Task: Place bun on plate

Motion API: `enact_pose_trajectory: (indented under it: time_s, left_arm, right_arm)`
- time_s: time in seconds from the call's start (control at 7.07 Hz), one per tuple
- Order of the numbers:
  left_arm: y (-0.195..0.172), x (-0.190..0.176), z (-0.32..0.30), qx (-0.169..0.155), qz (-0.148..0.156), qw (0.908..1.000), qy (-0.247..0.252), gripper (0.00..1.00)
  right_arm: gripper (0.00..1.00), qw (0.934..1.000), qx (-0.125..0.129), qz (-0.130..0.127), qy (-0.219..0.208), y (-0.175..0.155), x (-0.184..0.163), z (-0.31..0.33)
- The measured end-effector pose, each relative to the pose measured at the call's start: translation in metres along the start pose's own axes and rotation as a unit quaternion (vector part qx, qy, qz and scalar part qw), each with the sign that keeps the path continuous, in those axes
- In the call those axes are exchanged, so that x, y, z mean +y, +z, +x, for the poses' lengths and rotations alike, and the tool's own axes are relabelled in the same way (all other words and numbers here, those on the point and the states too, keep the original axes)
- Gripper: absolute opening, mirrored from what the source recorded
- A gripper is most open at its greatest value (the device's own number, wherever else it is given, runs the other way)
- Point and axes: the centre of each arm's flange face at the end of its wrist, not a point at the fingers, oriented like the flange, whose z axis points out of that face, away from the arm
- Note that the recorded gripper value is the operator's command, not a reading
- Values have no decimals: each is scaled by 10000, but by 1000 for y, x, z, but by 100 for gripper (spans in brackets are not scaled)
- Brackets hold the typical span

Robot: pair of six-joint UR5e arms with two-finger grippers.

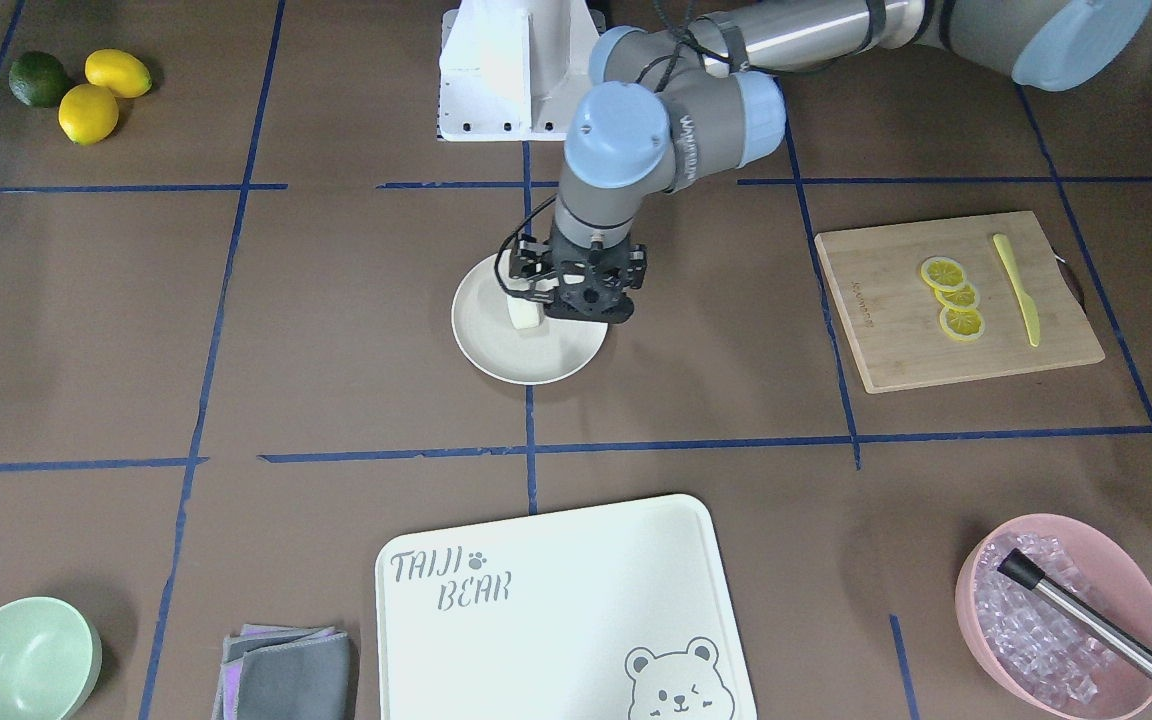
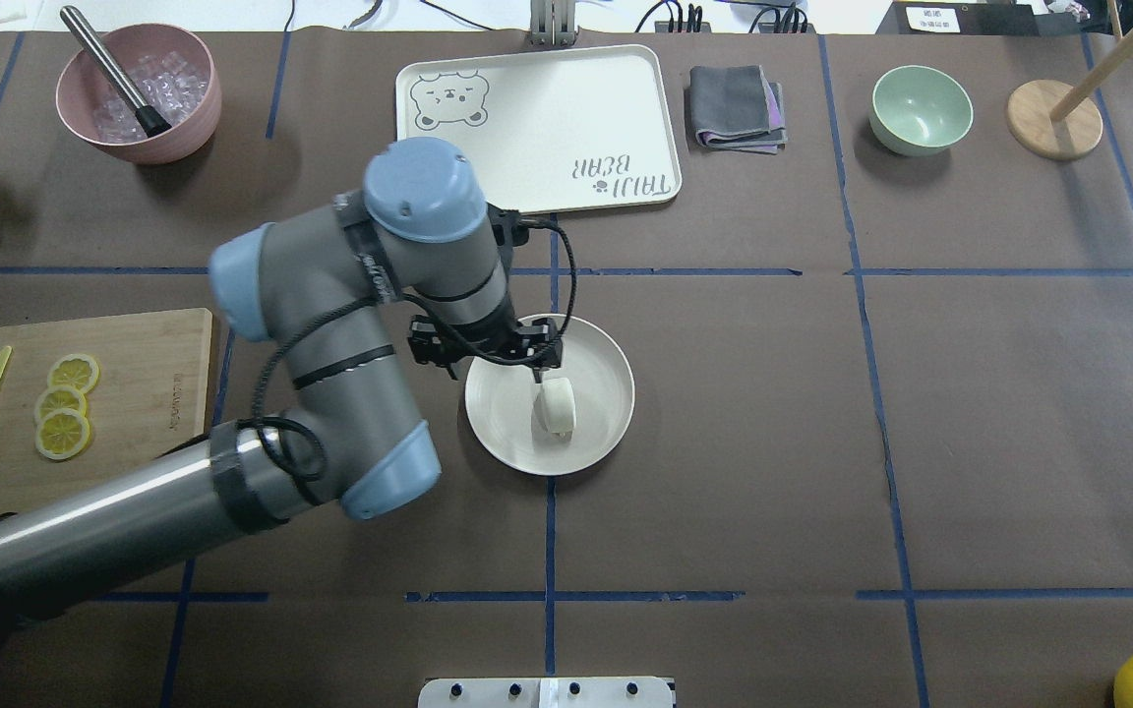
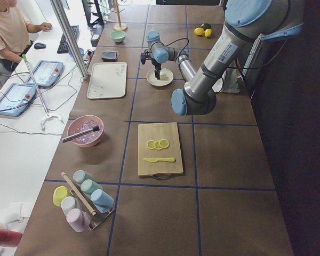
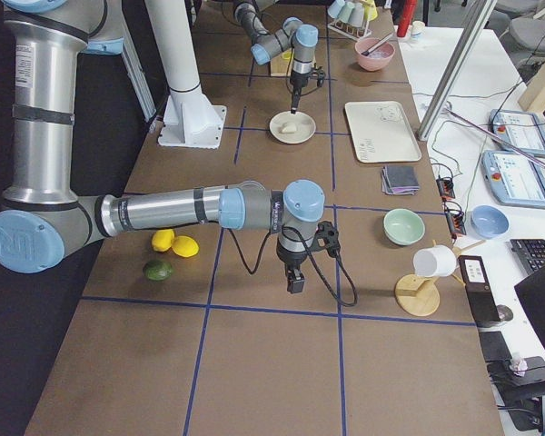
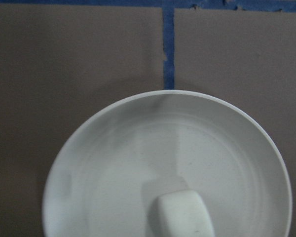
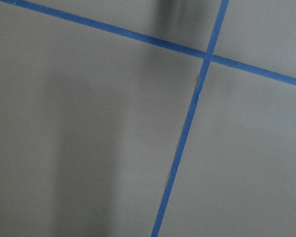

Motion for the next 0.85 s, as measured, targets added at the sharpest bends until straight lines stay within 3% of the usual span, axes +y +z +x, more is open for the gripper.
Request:
enact_pose_trajectory:
  time_s: [0.28, 0.57, 0.85]
  left_arm:
    - [-41, 20, -154, -390, 71, 9952, 893, 99]
    - [-88, 17, -310, -731, 138, 9917, 1045, 100]
    - [-145, 37, -466, -728, 177, 9914, 1070, 100]
  right_arm:
    - [100, 10000, 4, -4, 2, 0, 0, 0]
    - [100, 10000, 1, -8, 6, 1, 1, 0]
    - [100, 10000, -4, -20, 16, 2, 3, 1]
